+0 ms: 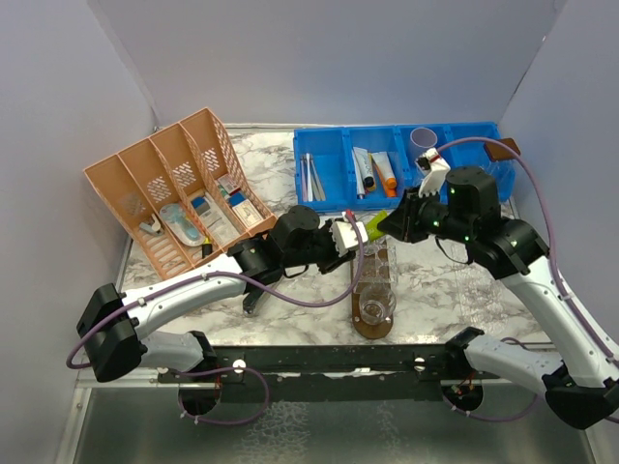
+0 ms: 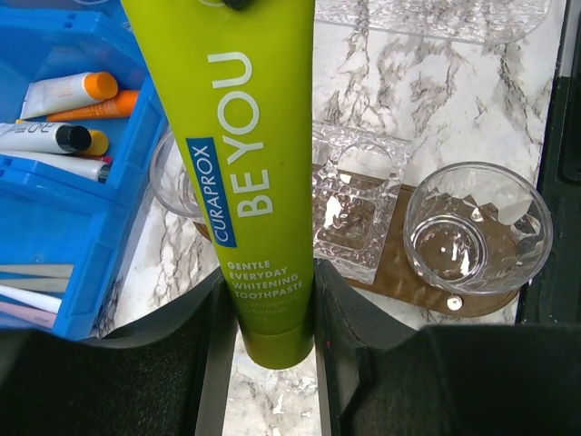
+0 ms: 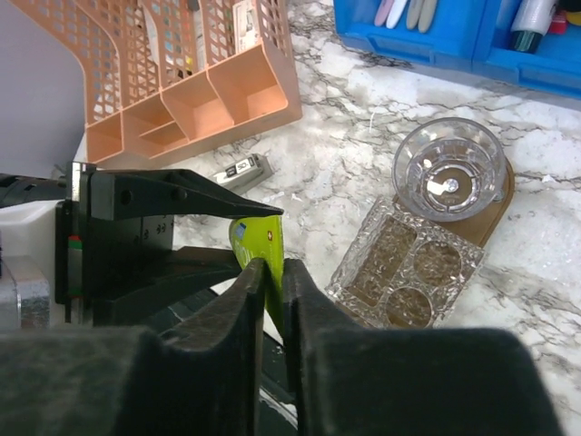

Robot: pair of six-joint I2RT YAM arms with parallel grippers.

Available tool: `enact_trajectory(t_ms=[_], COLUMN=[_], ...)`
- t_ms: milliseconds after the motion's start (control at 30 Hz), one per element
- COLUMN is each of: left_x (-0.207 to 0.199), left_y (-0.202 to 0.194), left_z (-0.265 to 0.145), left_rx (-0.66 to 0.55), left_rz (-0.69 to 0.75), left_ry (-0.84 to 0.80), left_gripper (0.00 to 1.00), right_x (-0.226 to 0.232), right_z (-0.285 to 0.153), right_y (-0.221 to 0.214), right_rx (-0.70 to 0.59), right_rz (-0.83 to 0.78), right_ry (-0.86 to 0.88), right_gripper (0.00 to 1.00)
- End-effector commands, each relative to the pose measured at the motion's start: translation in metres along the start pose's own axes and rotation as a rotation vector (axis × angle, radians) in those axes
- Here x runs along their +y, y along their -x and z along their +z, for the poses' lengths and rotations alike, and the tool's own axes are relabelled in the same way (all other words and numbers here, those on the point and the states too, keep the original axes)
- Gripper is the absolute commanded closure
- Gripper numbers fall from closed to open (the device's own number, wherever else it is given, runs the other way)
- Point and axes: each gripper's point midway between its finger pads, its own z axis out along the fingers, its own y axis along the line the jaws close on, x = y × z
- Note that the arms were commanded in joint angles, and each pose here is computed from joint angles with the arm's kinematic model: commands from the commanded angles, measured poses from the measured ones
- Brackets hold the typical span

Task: Prepare toiletry sets of a toothbrush and toothpaste on the tray
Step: Pick up the toothpaste from the storage box.

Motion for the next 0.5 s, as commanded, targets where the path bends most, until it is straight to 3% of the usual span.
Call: enact_trajectory(t_ms=[0, 67, 267, 467], left_x=[0.003, 0.006, 0.019, 0.042], left_y=[0.018, 0.018, 0.019, 0.031], left_z=[-0.004, -0.003, -0.004, -0.017], left_rx=[-0.061, -0.057, -0.055, -0.124], left_rz=[0.025, 0.018, -0.026, -0.094], left_ry=[0.024, 0.034, 0.107, 0.165], left_gripper=[0.74, 0.67, 0.28, 0.14], right_x=[0.007, 0.008, -0.017, -0.041], right_z=[-0.007, -0.01, -0.021, -0.031], right_y=[0.015, 0.017, 0.016, 0.022], right_rx=[-0.083, -0.101, -0.131, -0.123], right_rz=[-0.016, -0.023, -0.114, -0.323], right_ry=[0.031, 0.036, -0.089, -0.204], right_gripper=[0.95, 0.99, 0.99, 0.99])
